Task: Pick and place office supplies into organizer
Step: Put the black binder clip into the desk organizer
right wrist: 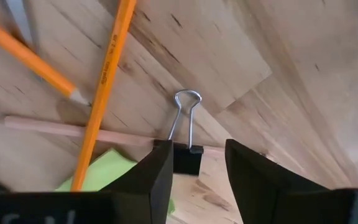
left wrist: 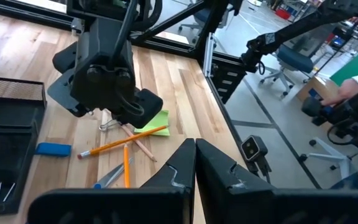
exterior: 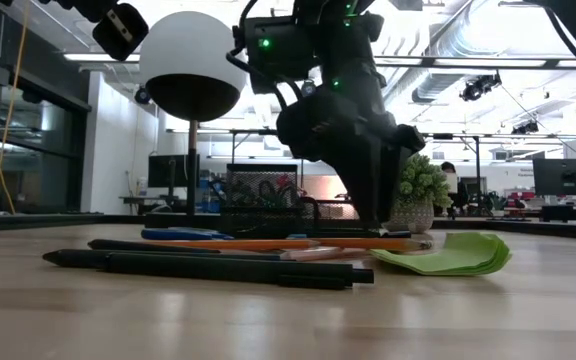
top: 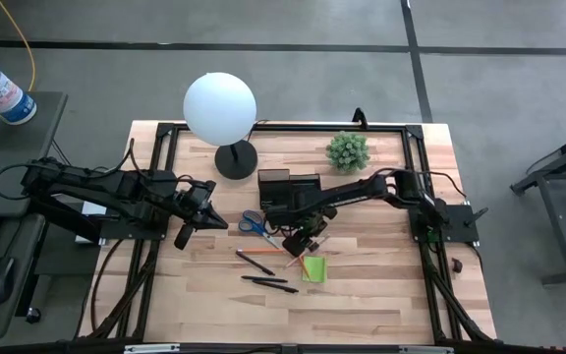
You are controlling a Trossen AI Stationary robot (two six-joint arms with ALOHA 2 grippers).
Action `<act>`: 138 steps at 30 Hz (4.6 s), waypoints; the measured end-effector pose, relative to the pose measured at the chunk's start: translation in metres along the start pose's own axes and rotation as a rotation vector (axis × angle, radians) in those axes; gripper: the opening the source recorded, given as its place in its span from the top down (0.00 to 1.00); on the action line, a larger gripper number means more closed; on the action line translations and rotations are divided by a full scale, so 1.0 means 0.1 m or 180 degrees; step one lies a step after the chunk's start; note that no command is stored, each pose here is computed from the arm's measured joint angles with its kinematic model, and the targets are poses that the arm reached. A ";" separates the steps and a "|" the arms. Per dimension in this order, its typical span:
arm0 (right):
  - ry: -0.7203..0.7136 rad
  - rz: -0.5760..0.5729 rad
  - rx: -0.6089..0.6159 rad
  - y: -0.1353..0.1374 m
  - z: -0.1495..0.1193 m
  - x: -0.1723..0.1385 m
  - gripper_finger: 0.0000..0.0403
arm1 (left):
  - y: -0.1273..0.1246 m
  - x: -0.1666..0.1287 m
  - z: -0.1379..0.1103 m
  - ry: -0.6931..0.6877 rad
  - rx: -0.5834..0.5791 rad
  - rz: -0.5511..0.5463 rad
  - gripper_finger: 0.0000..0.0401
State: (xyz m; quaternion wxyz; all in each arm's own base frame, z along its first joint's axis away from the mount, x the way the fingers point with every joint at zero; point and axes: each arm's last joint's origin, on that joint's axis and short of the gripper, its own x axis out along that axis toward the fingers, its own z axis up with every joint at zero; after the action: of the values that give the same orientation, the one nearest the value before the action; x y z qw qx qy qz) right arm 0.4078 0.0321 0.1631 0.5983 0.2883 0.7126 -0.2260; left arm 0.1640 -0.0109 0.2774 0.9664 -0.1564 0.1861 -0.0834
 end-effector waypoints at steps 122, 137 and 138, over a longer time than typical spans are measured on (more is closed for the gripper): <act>-0.2048 -0.0738 -0.2431 0.04 0.99 -0.38 1.00 | 0.01 0.00 -0.01 0.0030 -0.0007 0.0071 1.00; -0.1876 -0.0901 -0.2600 -0.03 0.98 -0.36 1.00 | 0.01 0.00 -0.01 0.0029 -0.0007 0.0070 1.00; -0.1872 -0.0883 -0.2605 -0.03 0.98 -0.36 1.00 | 0.01 0.00 -0.01 0.0029 -0.0007 0.0070 1.00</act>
State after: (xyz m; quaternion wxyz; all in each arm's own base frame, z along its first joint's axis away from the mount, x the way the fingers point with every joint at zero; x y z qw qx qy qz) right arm 0.4814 -0.0403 0.1805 0.8013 -0.1419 0.5759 -0.0776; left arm 0.1636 -0.0103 0.2760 0.9663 -0.1549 0.1922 -0.0733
